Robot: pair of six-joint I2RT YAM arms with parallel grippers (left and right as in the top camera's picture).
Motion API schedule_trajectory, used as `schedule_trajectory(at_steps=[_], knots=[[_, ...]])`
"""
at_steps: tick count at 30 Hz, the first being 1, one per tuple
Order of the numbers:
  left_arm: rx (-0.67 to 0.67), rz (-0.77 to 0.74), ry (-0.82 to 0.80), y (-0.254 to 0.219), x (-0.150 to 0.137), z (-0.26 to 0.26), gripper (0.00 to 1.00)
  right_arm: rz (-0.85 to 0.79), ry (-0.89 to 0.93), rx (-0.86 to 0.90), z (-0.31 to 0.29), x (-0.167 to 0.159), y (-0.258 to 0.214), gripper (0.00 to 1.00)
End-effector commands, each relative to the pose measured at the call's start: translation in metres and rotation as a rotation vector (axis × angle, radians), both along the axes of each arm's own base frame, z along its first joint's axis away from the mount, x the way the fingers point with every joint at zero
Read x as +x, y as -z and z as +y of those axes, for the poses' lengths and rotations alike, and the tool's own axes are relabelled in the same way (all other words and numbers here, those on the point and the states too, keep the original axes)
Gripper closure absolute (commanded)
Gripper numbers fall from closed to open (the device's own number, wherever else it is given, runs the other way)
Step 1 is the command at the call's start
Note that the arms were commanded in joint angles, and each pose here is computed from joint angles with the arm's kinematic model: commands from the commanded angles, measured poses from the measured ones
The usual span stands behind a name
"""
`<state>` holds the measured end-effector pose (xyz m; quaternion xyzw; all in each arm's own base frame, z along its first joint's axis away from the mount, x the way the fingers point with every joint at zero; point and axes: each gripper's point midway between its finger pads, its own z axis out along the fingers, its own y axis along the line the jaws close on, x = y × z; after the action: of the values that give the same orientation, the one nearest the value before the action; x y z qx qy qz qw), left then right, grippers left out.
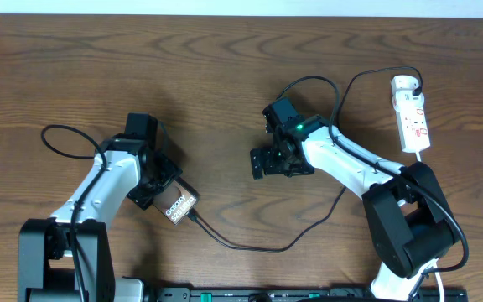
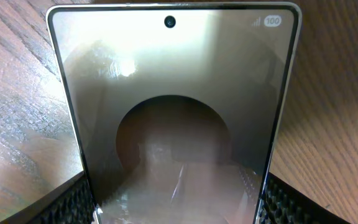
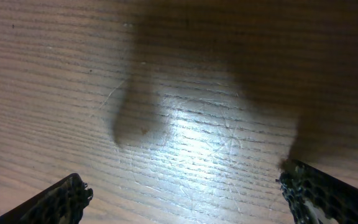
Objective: Plug charger to phone and switch on socket
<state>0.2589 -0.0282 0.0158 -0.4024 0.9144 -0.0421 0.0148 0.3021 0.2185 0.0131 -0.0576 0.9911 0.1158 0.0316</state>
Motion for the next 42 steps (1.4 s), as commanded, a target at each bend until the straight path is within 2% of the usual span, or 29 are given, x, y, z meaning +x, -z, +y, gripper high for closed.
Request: schedule_trajectory(at_steps=[1, 42], knots=[[0.026, 0.014, 0.02, 0.006, -0.006, 0.004, 0.93, -0.018, 0.021, -0.004, 0.0, 0.008, -0.004, 0.01], [0.061, 0.045, 0.026, 0.019, -0.021, 0.011, 0.93, -0.011, 0.023, -0.021, -0.004, 0.006, -0.003, 0.01]])
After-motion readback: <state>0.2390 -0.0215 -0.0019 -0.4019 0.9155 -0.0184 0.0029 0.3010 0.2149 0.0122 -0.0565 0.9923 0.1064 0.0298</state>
